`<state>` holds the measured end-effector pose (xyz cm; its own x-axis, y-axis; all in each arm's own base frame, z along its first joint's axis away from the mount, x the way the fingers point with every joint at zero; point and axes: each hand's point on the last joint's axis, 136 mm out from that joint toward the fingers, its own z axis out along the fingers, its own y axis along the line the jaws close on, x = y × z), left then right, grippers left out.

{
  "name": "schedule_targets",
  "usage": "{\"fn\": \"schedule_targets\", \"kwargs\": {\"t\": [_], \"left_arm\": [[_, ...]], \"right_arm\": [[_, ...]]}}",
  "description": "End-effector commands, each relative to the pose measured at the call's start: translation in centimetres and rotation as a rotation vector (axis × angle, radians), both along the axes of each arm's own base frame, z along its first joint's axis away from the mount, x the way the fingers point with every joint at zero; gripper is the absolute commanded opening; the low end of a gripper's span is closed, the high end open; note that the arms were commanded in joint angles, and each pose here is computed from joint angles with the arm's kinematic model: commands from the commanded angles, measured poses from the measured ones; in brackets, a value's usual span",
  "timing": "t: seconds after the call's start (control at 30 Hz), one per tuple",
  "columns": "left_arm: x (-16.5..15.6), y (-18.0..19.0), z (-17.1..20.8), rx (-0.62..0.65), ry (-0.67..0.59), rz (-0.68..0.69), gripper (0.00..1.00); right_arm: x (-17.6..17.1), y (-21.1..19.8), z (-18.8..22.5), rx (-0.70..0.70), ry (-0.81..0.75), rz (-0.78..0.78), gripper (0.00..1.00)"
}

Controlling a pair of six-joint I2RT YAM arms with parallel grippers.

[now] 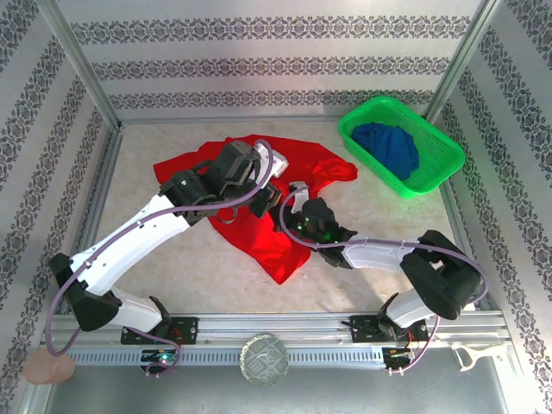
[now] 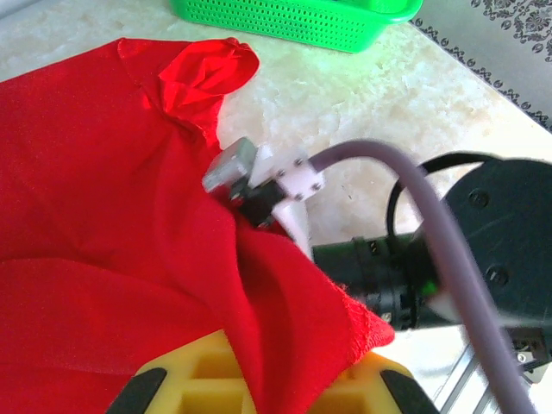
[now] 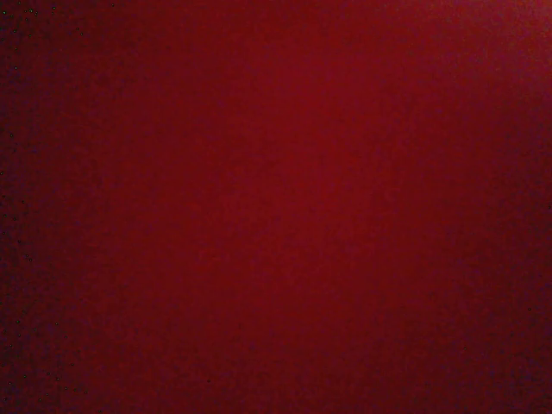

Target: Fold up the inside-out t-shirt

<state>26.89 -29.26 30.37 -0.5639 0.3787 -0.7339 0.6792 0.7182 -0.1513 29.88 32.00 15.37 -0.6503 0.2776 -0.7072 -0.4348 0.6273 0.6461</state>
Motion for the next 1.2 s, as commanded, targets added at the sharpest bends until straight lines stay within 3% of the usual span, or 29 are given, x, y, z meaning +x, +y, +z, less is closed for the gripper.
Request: {"fn": "schedule_targets", "kwargs": {"t": [0.0, 0.27, 0.63, 0.93, 1.17], "left_arm": [[0.7, -0.1, 0.9, -0.022, 0.009, 0.021, 0.0], [1.3, -1.3, 3.8, -0.075, -0.018, -0.006, 0.0], [1.6, -1.5, 3.7, -0.084, -0.015, -0.007, 0.0], [0.8, -1.5, 4.8, -0.111, -0.017, -0.036, 0.0], [0.3, -1.9, 6.2, -0.146, -0.027, -0.069, 0.0]], "right_arm": [[0.0, 1.6, -1.8, -0.121, -0.038, -0.031, 0.0], [-0.6, 2.3, -9.4, -0.262, 0.026, -0.121, 0.0], [-2.7, 1.7, -6.5, -0.398, -0.165, -0.116, 0.0], [3.5, 4.1, -8.4, -0.307, 0.055, -0.02, 0.0], [7.7, 2.0, -10.2, -0.316, 0.207, -0.12, 0.0]]}}
